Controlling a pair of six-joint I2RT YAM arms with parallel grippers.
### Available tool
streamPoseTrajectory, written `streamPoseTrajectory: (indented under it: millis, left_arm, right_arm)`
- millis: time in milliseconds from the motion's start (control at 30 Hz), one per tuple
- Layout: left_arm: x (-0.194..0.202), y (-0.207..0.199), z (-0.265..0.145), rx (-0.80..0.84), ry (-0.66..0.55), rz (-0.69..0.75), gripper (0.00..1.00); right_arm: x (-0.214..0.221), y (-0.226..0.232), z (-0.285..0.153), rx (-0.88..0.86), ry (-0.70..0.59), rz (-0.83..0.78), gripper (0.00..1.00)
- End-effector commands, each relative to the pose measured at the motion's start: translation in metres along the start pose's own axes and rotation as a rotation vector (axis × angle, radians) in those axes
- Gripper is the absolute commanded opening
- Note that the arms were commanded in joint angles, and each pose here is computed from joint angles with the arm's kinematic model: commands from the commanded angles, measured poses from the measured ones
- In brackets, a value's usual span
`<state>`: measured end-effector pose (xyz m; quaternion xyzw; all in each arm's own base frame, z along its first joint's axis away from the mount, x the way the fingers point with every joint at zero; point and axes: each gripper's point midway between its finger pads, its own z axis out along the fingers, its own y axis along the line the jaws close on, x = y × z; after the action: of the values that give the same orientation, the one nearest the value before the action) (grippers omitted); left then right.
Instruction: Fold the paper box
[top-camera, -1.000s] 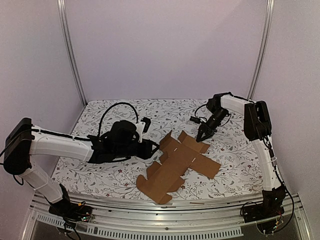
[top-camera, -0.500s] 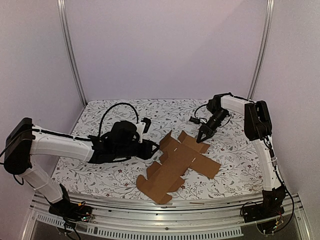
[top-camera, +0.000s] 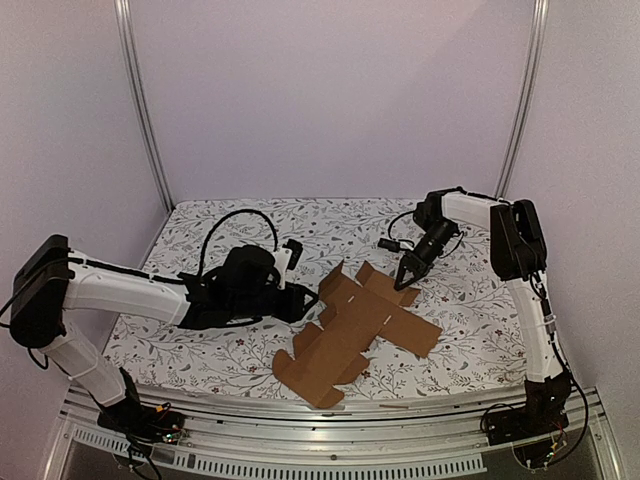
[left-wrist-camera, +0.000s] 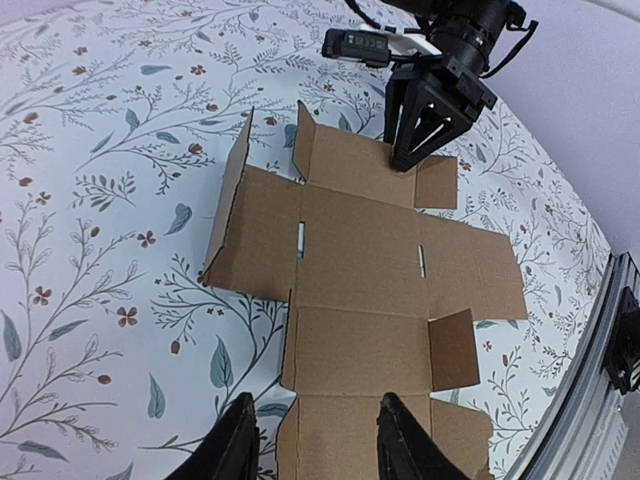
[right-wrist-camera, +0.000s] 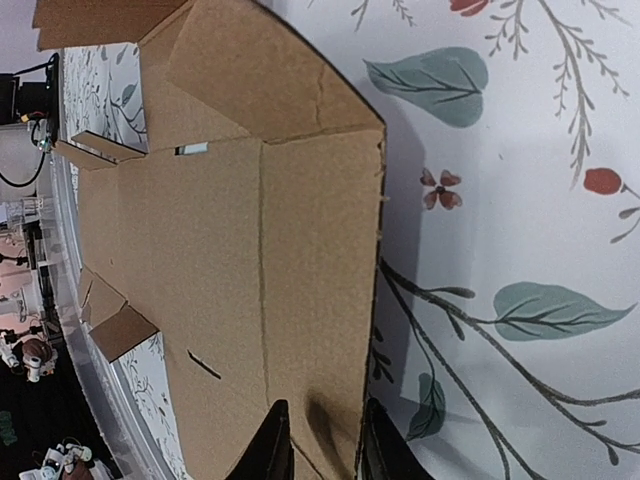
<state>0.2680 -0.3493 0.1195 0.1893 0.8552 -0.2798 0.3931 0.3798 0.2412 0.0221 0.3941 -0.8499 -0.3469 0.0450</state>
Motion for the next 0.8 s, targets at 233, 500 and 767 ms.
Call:
streamPoseTrajectory:
  millis: [233,500,767]
  left_arm:
    - [0.016,-0.002,0.003,0.010,0.026,0.005,0.40]
    - [0.017,0.003,-0.001,-0.010,0.020,0.015,0.40]
    - [0.015,0.009,-0.005,-0.037,0.005,0.029,0.40]
  right_arm:
    - [0.031,0.052,-0.018,-0.108,0.134,0.136,0.13]
    - [0.038,0.058,-0.022,-0.104,0.164,0.126,0.07]
    - [0.021,0.037,-0.060,0.248,0.146,-0.021,0.00]
